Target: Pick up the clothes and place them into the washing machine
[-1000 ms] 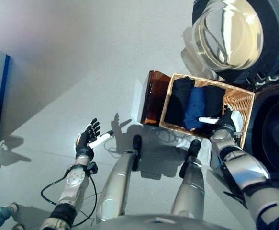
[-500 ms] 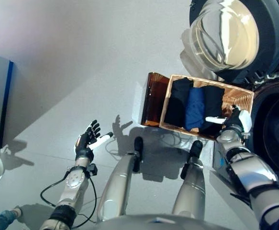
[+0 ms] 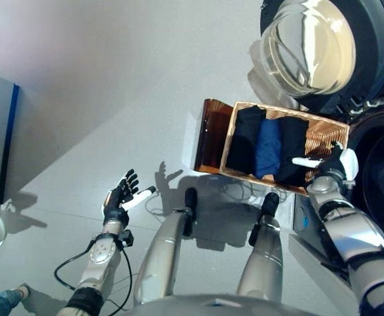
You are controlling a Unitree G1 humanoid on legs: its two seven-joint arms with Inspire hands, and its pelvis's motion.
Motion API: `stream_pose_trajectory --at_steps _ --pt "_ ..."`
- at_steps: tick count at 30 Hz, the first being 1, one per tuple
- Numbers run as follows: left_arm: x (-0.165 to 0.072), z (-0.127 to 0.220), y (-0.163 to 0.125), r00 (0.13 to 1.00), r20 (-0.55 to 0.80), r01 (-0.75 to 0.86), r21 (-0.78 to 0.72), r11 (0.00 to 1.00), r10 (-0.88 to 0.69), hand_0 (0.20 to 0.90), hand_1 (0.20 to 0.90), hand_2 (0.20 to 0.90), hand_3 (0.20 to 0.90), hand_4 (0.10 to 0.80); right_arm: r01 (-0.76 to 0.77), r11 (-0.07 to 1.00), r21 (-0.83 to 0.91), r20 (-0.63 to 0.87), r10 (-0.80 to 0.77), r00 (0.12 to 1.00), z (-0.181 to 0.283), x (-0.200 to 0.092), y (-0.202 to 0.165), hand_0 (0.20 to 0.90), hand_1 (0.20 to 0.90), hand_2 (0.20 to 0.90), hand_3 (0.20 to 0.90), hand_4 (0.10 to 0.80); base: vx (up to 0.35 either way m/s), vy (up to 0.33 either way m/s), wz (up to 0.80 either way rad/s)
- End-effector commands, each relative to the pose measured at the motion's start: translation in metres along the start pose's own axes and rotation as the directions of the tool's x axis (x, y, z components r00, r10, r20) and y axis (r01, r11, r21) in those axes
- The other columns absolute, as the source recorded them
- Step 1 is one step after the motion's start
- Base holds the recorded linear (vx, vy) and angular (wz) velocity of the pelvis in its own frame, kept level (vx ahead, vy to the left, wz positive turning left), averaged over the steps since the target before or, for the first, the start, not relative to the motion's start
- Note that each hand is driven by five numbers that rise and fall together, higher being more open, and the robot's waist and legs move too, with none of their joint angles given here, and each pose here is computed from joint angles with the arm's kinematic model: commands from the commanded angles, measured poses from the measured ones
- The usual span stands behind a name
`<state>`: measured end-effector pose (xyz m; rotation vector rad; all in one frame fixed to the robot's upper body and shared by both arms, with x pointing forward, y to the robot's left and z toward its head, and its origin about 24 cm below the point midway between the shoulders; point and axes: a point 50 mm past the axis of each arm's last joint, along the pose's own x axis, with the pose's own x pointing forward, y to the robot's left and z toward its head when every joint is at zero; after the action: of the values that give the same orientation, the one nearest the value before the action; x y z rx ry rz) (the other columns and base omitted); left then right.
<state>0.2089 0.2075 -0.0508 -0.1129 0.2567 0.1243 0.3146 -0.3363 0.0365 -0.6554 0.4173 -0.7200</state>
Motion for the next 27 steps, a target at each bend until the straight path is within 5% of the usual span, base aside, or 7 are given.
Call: stream_pose_trajectory --at_steps 1,24,25,26,27 --pt "-0.008 0.036 0.023 0.982 0.185 -0.025 0.027 0.999 0.02 0.9 0.9 0.9 0.9 0.8 0.152 0.988 0.027 0.113 -0.154 0.982 0.031 0.016 -0.038 0.9 0.9 0.9 0.9 0.8 -0.044 0.001 0.08" --pt "-0.015 0.058 0.018 0.957 0.288 0.019 0.017 1.0 -0.023 0.9 0.9 0.9 0.9 0.8 0.171 0.985 -0.022 0.13 -0.167 0.977 0.042 0.017 -0.038 0.9 0.9 0.9 0.9 0.8 0.002 0.012 0.04" --pt "-0.015 0.058 0.018 0.958 0.287 0.022 0.017 1.0 -0.026 0.9 0.9 0.9 0.9 0.8 0.17 0.985 -0.026 0.123 -0.166 0.978 0.041 0.017 -0.039 0.807 0.807 0.807 0.807 0.733 0.0 0.0 0.0" --pt "-0.016 0.058 0.019 0.957 0.288 0.021 0.015 1.0 -0.024 0.9 0.9 0.9 0.9 0.8 0.173 0.985 -0.027 0.123 -0.168 0.978 0.042 0.018 -0.041 0.447 0.447 0.447 0.447 0.476 0.005 0.016 0.04" --pt "-0.017 0.059 0.018 0.956 0.292 0.031 0.018 0.999 -0.035 0.9 0.9 0.9 0.9 0.8 0.163 0.986 -0.043 0.135 -0.156 0.978 0.044 0.018 -0.039 0.2 0.2 0.2 0.2 0.3 0.004 0.013 0.03"
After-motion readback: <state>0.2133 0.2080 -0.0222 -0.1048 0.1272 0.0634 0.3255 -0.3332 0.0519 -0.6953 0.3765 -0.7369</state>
